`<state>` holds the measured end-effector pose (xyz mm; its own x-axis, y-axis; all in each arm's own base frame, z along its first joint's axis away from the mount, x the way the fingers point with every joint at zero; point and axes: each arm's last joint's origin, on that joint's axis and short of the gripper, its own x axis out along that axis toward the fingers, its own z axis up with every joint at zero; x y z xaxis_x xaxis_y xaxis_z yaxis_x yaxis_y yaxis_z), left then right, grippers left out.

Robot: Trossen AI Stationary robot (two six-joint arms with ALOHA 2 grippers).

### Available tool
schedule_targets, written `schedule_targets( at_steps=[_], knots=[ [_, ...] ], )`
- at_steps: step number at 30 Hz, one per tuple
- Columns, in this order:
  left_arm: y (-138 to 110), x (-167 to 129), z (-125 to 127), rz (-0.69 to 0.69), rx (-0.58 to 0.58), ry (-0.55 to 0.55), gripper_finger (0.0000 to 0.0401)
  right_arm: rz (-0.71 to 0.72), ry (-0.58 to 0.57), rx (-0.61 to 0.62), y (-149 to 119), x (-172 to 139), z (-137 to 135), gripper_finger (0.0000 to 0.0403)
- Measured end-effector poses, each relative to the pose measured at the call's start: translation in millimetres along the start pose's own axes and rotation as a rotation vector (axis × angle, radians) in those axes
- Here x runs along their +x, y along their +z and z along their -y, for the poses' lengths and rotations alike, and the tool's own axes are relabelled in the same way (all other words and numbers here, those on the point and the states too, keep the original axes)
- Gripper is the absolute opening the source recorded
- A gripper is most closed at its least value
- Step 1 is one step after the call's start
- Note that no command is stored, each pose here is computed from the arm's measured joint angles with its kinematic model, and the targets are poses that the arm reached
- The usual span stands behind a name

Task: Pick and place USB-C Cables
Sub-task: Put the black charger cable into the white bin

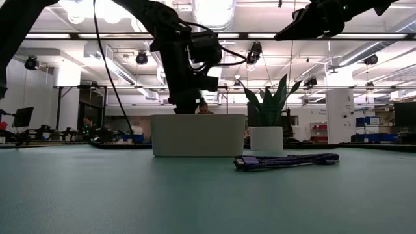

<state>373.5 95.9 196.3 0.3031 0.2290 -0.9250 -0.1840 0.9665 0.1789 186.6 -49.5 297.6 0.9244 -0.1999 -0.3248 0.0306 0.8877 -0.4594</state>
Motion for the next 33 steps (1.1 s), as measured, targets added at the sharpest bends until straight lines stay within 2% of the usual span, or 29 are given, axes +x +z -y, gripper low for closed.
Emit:
schedule_targets(
  at_steps=[33],
  knots=[
    [-9,16,3,0.034,-0.003,-0.005,0.0029,-0.001,0.0,0.001,0,0,0,0.0057]
  ],
)
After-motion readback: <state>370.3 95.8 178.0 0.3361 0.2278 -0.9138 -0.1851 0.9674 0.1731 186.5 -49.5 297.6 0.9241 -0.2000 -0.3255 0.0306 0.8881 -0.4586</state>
